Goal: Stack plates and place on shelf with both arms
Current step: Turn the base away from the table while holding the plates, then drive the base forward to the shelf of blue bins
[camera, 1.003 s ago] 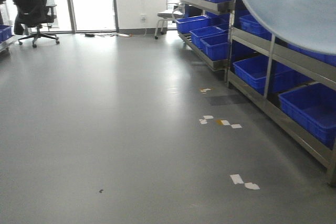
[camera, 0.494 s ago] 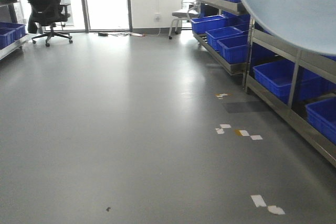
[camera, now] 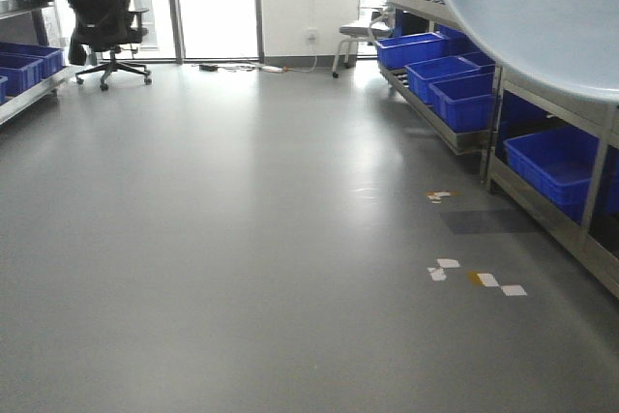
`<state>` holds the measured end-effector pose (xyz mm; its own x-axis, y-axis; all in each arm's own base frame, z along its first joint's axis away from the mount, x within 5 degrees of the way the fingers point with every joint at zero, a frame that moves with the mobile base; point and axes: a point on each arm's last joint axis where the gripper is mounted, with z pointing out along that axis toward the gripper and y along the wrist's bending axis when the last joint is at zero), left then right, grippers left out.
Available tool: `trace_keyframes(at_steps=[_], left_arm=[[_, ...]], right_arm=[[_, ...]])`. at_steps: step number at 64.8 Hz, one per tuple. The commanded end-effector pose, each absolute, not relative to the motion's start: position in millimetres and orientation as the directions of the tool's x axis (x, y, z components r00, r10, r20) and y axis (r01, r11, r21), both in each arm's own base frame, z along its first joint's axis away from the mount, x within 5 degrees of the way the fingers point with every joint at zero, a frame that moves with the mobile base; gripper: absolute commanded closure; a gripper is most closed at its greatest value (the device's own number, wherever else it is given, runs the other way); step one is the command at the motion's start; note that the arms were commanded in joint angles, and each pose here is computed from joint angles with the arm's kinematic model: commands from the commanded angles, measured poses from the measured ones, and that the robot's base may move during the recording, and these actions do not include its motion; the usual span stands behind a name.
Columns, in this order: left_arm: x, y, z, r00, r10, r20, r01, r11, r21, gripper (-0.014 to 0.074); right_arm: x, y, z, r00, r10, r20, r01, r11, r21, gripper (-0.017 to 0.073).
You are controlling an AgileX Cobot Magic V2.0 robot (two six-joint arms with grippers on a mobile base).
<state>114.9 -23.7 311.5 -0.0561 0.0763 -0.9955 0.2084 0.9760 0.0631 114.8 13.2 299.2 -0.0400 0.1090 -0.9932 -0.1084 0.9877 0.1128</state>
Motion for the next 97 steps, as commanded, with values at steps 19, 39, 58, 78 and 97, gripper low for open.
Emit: trace_keyframes(at_steps=[19,39,58,78,97], left_arm=[[114.7,-22.3,328.5,0.047,0.053,-0.998,0.187,0.980,0.061,0.0512],[114.7,-22.3,328.5,0.047,0.053,-0.998,0.187,0.980,0.061,0.0512],[114.7,-22.3,328.5,0.047,0.053,-0.998,0.187,0.980,0.061,0.0512],[114.7,-22.3,328.5,0.047,0.053,-0.998,0.187,0.980,0.061,0.0512],[114.7,-22.3,328.5,0.047,0.053,-0.998,0.187,0.980,0.061,0.0512]], right_arm=[[114.2,10.8,318.8,0.091,0.119,-0.989,-0.097,0.989,0.110,0.0503],[114.2,10.8,318.8,0.091,0.119,-0.989,-0.097,0.989,0.110,0.0503],[114.2,10.8,318.8,0.091,0.119,-0.989,-0.097,0.989,0.110,0.0503],[114.2,10.8,318.8,0.091,0.119,-0.989,-0.097,0.989,0.110,0.0503],[114.2,10.8,318.7,0.090,0.119,-0.989,-0.097,0.989,0.110,0.0503]])
